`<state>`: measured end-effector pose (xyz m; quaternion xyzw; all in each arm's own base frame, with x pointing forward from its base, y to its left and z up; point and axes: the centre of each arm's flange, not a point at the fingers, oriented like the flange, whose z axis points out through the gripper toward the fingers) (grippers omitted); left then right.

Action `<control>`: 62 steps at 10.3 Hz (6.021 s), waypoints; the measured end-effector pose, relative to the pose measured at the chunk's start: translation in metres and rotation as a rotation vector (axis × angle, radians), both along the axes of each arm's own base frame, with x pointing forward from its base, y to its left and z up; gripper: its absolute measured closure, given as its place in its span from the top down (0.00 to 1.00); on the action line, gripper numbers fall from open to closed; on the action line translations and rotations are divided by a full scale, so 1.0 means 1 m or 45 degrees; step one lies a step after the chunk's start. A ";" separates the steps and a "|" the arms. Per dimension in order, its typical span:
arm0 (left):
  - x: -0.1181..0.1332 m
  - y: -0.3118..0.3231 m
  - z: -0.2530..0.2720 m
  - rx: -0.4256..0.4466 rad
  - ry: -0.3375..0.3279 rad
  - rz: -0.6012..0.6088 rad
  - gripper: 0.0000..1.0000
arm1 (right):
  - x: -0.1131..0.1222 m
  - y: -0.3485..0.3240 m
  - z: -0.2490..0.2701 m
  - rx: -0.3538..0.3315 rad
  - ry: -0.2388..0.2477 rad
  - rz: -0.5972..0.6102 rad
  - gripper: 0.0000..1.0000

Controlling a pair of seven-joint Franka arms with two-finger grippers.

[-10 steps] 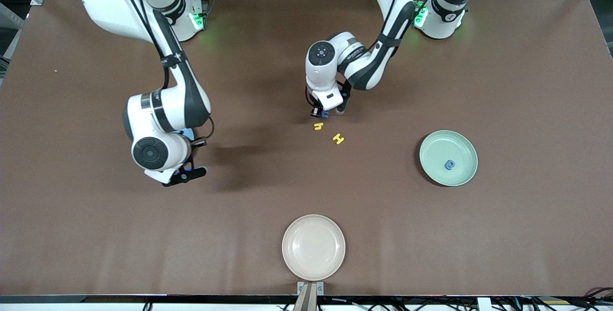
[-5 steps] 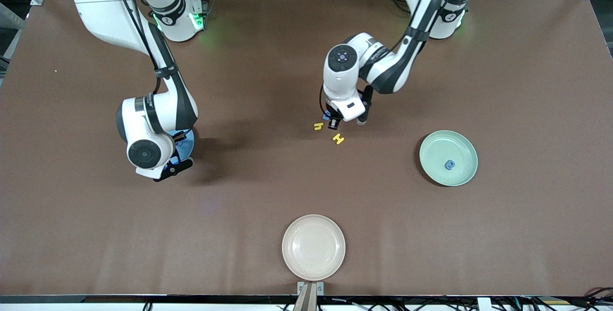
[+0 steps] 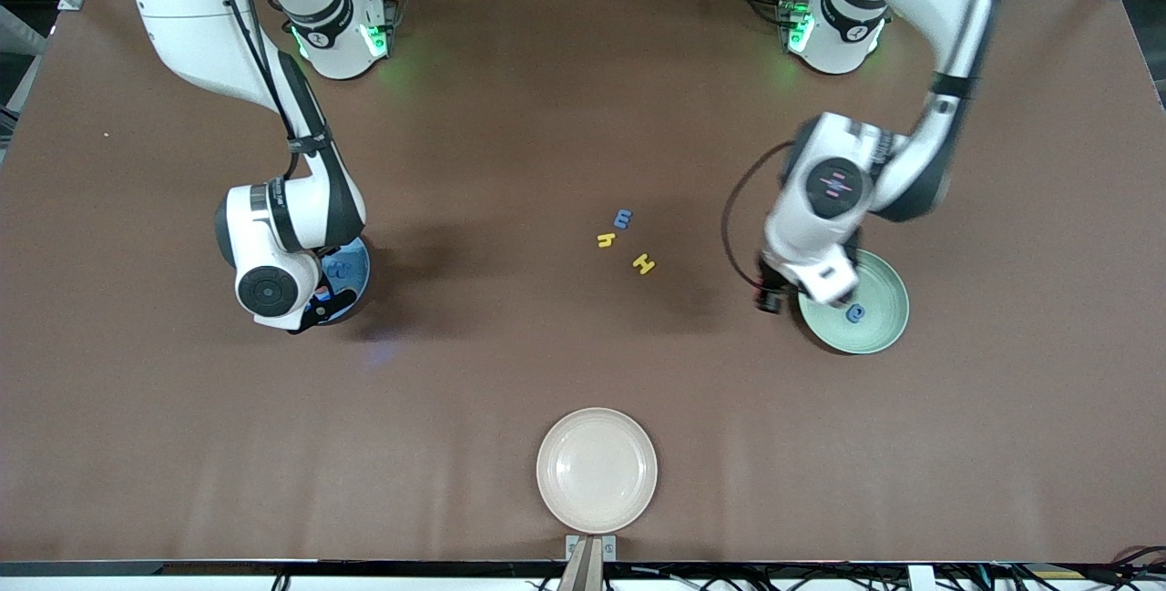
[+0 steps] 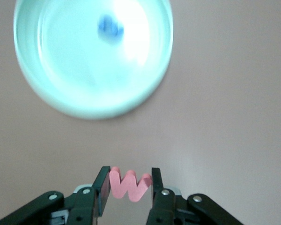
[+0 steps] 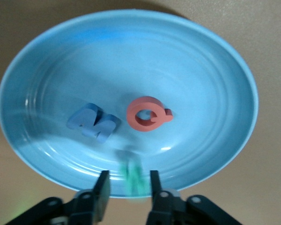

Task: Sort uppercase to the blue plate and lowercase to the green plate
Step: 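Release the R on the blue plate and the w on the green plate, then move the right gripper down to the yellow H, then grasp the yellow H with the right gripper, then lift the yellow H with the right gripper while the left gripper approaches letters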

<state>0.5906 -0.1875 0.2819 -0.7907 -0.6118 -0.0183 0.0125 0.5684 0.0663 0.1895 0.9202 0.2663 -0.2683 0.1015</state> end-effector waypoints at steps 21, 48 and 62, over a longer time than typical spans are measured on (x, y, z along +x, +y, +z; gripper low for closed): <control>-0.016 -0.029 -0.020 0.044 0.093 -0.326 1.00 | -0.097 0.413 0.091 0.268 -0.635 -1.268 0.76; 0.026 0.008 -0.005 0.119 0.059 -0.264 1.00 | -0.088 0.535 -0.008 0.229 -0.797 -1.873 0.62; 0.028 0.009 -0.005 0.118 0.059 -0.262 1.00 | -0.089 0.537 -0.006 0.238 -0.832 -1.739 0.33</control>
